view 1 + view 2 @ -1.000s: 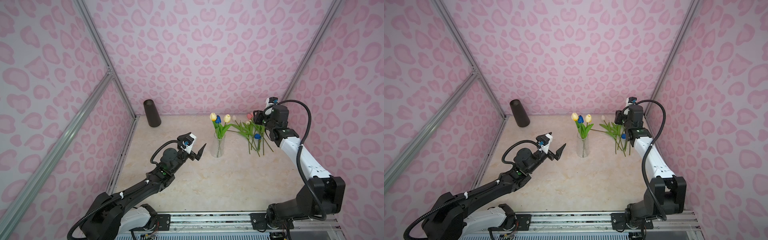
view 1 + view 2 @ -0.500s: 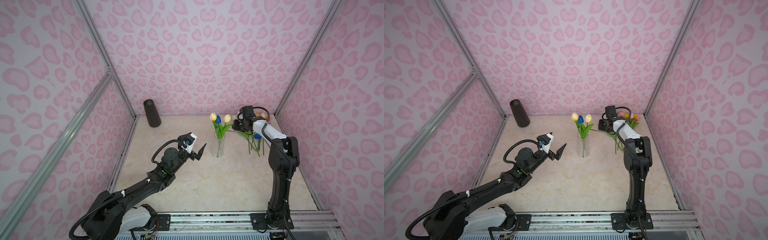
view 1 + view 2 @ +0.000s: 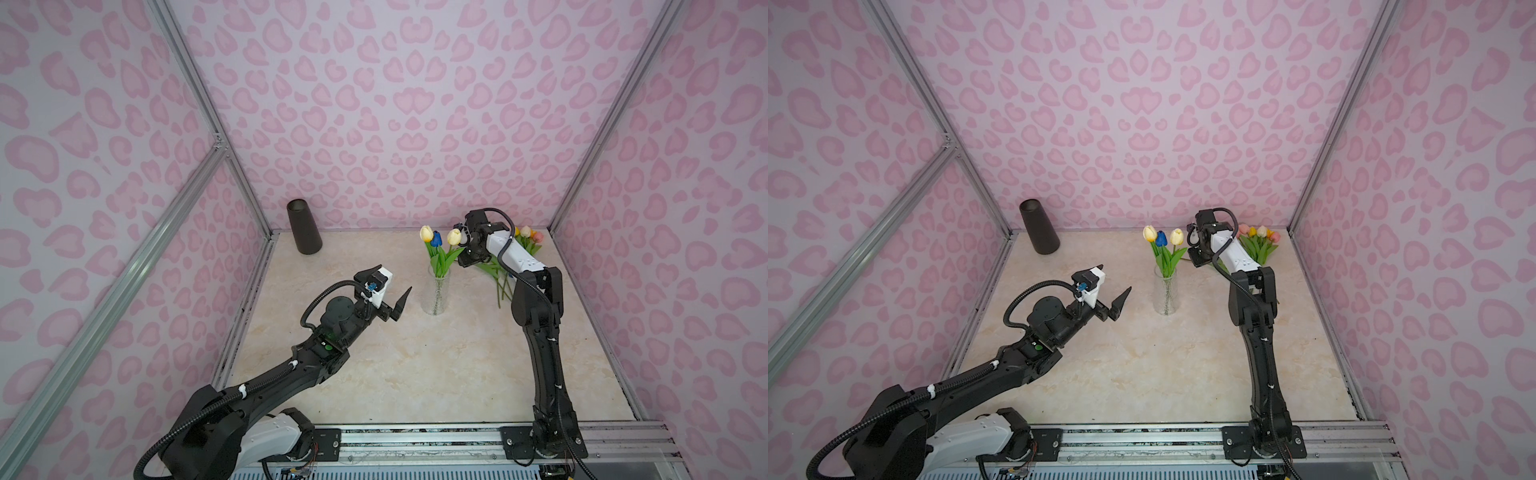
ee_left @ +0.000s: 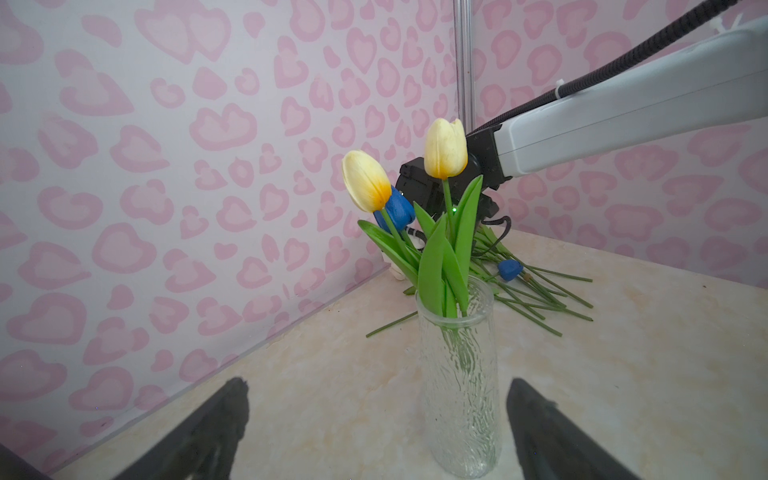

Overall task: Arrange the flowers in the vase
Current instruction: 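Lower the right gripper onto the tulip pile and grasp a blue tulip stem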

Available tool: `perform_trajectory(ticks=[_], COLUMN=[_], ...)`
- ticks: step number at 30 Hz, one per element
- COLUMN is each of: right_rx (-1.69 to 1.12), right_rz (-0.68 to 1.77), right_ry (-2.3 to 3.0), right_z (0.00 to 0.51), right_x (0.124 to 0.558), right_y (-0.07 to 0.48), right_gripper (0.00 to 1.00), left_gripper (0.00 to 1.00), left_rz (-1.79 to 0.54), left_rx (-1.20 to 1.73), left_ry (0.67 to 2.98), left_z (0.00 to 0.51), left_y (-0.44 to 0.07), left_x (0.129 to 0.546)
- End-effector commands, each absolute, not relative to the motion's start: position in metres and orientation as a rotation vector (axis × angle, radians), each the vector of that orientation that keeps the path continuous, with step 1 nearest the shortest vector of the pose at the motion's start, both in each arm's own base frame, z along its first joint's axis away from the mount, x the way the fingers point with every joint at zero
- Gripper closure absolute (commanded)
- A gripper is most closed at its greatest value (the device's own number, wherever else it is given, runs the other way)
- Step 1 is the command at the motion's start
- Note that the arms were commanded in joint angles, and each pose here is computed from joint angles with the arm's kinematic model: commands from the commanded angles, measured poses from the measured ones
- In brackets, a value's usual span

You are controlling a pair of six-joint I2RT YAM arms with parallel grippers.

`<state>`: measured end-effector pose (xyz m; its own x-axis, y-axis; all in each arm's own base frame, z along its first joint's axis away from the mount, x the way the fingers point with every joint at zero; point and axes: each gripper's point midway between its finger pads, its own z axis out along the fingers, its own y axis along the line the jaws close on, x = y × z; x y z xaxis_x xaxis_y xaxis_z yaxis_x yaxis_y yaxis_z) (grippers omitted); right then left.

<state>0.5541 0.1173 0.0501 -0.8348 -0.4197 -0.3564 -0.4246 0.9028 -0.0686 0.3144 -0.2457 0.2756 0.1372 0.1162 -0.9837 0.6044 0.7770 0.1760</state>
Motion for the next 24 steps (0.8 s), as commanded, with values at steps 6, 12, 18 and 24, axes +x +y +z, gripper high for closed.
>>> perform_trajectory(ticks=[6,12,18,24], right_rx=[-0.961,-0.998,-0.998,-1.044], right_rz=[-0.125,-0.082,0.003,0.019], right_ry=[2.675,2.693,2.705,2.707], right_z=[0.029,0.019,0.011,0.007], right_x=[0.558,0.563,0.561,0.557], right_y=[0.103,0.096,0.091,0.089], right_gripper=[0.57,0.59,0.65,0.82], left_gripper=[0.02,0.02,0.02,0.02], left_rz=[-0.419,-0.415,-0.414,-0.415], left_rx=[0.64,0.645,0.648,0.651], left_ry=[1.384,1.377,1.382,1.376], left_z=[0.287,0.29,0.29,0.293], left_y=[-0.253,-0.253,-0.253,-0.254], left_x=[0.316,0.316,0.316,0.316])
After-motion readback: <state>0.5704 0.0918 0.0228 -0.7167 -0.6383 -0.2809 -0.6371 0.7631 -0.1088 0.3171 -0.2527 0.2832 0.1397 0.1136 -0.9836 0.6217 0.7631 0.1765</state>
